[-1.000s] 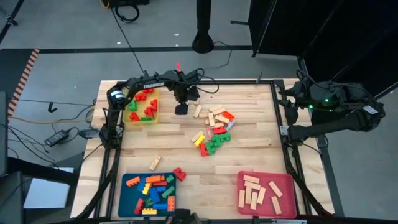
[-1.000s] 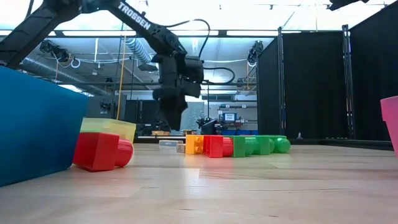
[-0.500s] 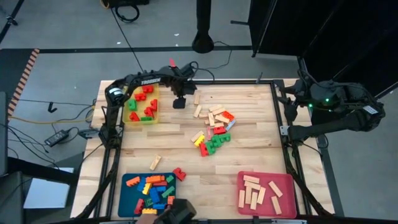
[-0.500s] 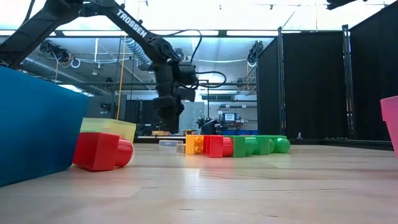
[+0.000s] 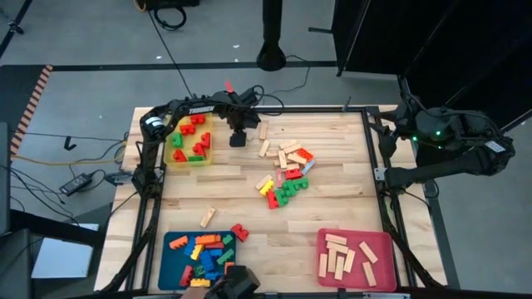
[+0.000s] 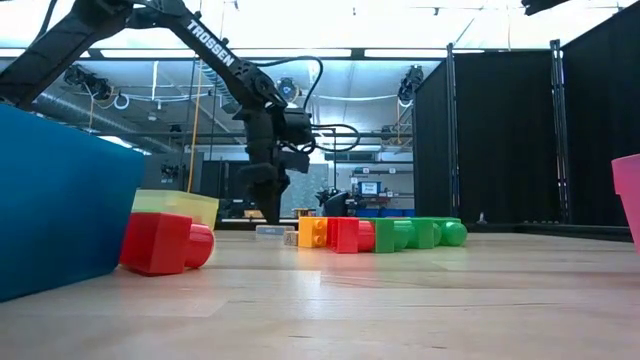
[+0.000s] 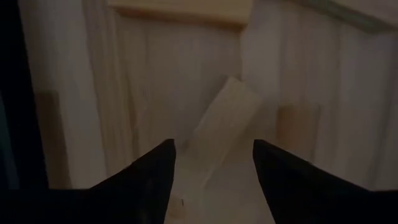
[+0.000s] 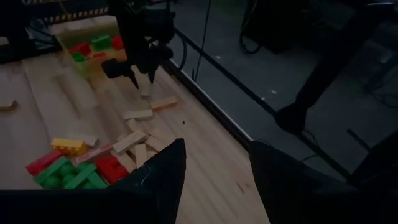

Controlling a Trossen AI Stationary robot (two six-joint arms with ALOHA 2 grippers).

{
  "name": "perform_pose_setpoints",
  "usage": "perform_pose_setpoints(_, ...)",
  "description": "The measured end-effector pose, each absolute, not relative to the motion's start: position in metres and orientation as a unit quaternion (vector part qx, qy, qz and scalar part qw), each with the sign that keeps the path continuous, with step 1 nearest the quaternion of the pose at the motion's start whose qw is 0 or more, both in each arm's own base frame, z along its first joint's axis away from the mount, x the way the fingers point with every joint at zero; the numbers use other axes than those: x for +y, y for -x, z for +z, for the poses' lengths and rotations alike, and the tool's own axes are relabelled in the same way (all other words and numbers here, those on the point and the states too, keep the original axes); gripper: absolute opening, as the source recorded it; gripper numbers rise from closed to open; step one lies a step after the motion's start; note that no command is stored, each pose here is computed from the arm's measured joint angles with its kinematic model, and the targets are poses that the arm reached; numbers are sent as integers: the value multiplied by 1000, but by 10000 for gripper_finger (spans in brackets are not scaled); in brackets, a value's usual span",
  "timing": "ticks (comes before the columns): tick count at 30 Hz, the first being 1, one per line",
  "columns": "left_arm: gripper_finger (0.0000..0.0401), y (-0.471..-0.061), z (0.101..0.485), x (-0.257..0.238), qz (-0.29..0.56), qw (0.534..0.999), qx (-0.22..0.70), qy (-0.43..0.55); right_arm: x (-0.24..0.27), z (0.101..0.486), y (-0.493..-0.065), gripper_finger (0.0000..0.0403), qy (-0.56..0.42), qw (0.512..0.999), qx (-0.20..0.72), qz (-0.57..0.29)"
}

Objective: Sort blocks by size
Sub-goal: Put the wooden block into the red bin

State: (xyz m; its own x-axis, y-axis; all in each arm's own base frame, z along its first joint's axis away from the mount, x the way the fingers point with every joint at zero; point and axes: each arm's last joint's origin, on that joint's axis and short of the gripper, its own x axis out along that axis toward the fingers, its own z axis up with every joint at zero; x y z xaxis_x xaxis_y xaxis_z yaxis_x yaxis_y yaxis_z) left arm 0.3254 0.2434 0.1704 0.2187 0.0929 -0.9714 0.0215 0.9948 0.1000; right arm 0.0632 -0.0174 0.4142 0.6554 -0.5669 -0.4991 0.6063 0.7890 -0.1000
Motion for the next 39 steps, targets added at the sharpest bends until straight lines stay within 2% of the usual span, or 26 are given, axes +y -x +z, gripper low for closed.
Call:
perform_pose_setpoints(4,197,-326,170,240,32,768,638,-47,-17,416,-65,192,-47,912,247,-325)
perform_pose_setpoints(7,175,-331,180,235,49,764,643,-16,-19,424,-71,192,-56,918,197,-339)
perform_pose_setpoints(10,159,-337,209,229,42,791,609,47,-20,434,-84,192,-37,925,158,-343)
perform_pose_setpoints(13,149,-336,269,222,44,850,519,81,-21,436,-104,192,4,926,167,-338)
perform_pose_setpoints(16,145,-317,340,206,65,900,426,74,-25,431,-129,192,30,920,196,-337)
perform_pose_setpoints(20,145,-270,426,168,111,948,294,48,-33,421,-175,192,18,930,220,-293)
perform_pose_setpoints(24,145,-213,487,118,179,966,185,15,-45,408,-233,192,0,953,205,-221)
perform_pose_setpoints(28,145,-169,514,79,227,967,120,3,-53,386,-286,192,21,967,195,-165)
perform_pose_setpoints(32,144,-130,529,53,240,968,68,10,-57,369,-316,190,15,971,185,-151)
perform_pose_setpoints(39,144,-77,534,29,226,973,36,-19,-68,348,-346,181,-118,973,156,-124)
